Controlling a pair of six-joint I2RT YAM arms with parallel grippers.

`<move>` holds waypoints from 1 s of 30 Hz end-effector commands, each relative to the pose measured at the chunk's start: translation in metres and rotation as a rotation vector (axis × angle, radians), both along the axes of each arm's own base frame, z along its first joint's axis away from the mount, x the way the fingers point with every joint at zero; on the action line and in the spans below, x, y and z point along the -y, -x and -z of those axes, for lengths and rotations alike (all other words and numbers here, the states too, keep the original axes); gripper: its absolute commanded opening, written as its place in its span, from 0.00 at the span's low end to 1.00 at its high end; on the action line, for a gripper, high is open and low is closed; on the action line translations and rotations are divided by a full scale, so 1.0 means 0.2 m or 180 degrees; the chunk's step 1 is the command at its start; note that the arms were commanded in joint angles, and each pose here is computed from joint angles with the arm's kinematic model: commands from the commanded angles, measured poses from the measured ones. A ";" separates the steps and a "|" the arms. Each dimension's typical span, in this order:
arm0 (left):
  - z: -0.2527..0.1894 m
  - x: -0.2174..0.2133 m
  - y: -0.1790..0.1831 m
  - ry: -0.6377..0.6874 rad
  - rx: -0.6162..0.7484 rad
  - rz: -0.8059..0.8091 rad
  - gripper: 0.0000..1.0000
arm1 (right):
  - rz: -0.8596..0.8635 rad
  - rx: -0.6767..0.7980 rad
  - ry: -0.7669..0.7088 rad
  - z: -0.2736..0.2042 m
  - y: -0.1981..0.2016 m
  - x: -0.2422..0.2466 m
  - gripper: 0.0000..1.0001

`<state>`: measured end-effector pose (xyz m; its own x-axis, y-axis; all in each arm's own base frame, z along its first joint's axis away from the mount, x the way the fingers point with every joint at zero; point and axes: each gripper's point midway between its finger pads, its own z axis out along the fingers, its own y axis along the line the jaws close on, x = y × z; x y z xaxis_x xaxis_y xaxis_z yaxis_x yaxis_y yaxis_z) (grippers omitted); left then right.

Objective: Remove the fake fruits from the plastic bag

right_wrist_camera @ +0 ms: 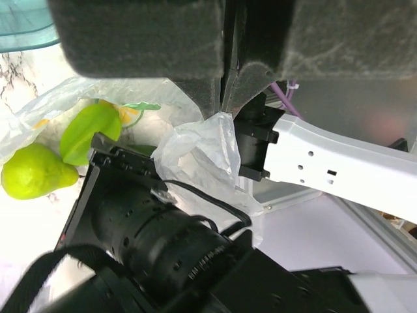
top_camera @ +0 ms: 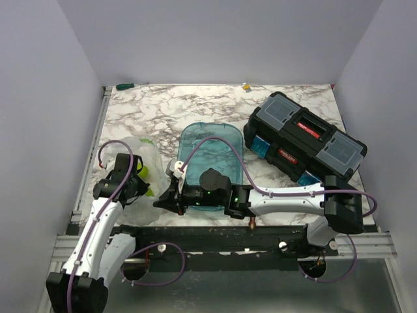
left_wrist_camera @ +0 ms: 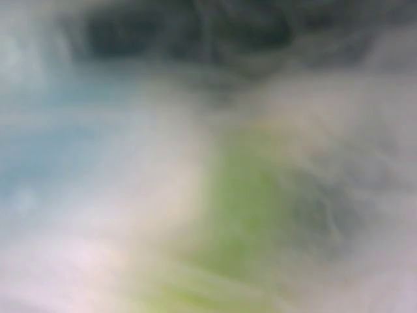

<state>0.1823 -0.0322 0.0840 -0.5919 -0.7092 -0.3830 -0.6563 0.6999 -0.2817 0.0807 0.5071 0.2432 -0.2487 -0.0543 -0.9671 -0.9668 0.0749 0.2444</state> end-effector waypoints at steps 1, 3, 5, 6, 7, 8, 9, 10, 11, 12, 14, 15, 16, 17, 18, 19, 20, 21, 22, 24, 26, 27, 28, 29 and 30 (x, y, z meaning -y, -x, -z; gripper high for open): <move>-0.17 0.01 -0.02 -0.0037 0.0315 0.0279 0.00 | 0.0068 0.0033 -0.0070 -0.03 -0.01 -0.01 0.01; -0.21 0.01 -0.03 -0.0057 0.0391 0.0347 0.00 | 0.0076 0.0040 -0.0077 -0.02 -0.01 0.00 0.01; -0.25 0.01 -0.03 -0.0097 0.0468 0.0372 0.00 | 0.0062 0.0037 -0.0072 -0.02 -0.01 0.00 0.01; -0.26 0.00 -0.03 -0.0117 0.0492 0.0355 0.00 | 0.0056 0.0039 -0.0061 -0.02 0.00 0.00 0.01; -0.27 0.00 -0.04 -0.0114 0.0518 0.0345 0.00 | 0.0047 0.0031 -0.0048 -0.02 0.00 0.00 0.01; -0.27 0.00 -0.04 -0.0104 0.0521 0.0339 0.06 | 0.0014 0.0032 -0.0039 -0.01 0.01 0.00 0.01; -0.26 0.00 -0.04 -0.0082 0.0502 0.0318 0.16 | -0.0076 0.0024 -0.0014 0.00 0.03 0.00 0.01; -0.25 0.01 -0.04 -0.0056 0.0484 0.0311 0.22 | -0.0187 0.0015 0.0017 0.02 0.06 0.00 0.02; -0.24 0.02 -0.04 -0.0024 0.0478 0.0331 0.25 | -0.0353 -0.0016 0.0074 0.06 0.11 0.00 0.03; -0.23 0.03 -0.05 -0.0017 0.0458 0.0340 0.26 | -0.0483 -0.0091 0.0129 0.09 0.15 0.00 0.04; -0.23 0.02 -0.05 -0.0039 0.0443 0.0334 0.28 | -0.0606 -0.0258 0.0279 0.20 0.21 -0.01 0.05; -0.24 0.02 -0.06 -0.0060 0.0465 0.0338 0.29 | -0.0626 -0.0288 0.0362 0.27 0.26 -0.02 0.05; -0.25 0.01 -0.08 -0.0099 0.0491 0.0347 0.32 | -0.0583 -0.0293 0.0441 0.33 0.29 -0.03 0.07; -0.27 0.01 -0.09 -0.0120 0.0529 0.0373 0.36 | -0.0549 -0.0300 0.0568 0.42 0.33 -0.05 0.08; -0.29 0.01 -0.11 -0.0145 0.0580 0.0411 0.40 | -0.0476 -0.0309 0.0721 0.49 0.34 -0.06 0.08; -0.30 0.01 -0.12 -0.0160 0.0603 0.0450 0.43 | -0.0432 -0.0295 0.0866 0.57 0.36 -0.08 0.08; -0.32 0.02 -0.14 -0.0167 0.0637 0.0504 0.47 | -0.0259 -0.0239 0.1014 0.65 0.34 -0.09 0.08; -0.33 0.03 -0.15 -0.0165 0.0641 0.0567 0.49 | -0.0080 -0.0194 0.1089 0.70 0.33 -0.08 0.08; -0.33 0.03 -0.17 -0.0168 0.0632 0.0631 0.49 | 0.0081 -0.0179 0.1085 0.73 0.29 -0.08 0.08; -0.33 0.04 -0.19 -0.0195 0.0580 0.0701 0.50 | 0.0266 -0.0153 0.1155 0.80 0.25 -0.04 0.08; -0.31 0.04 -0.22 -0.0220 0.0551 0.0740 0.50 | 0.0426 -0.0091 0.1329 0.88 0.20 -0.03 0.08; -0.30 0.04 -0.23 -0.0216 0.0538 0.0758 0.50 | 0.0511 -0.0061 0.1430 0.93 0.18 -0.02 0.09; -0.29 0.05 -0.24 -0.0208 0.0535 0.0773 0.50 | 0.0576 -0.0040 0.1476 0.95 0.16 -0.02 0.09; -0.28 0.05 -0.25 -0.0201 0.0530 0.0782 0.50 | 0.0620 -0.0033 0.1512 0.97 0.15 -0.02 0.09; -0.28 0.05 -0.26 -0.0191 0.0514 0.0792 0.50 | 0.0670 -0.0046 0.1500 0.97 0.13 -0.02 0.10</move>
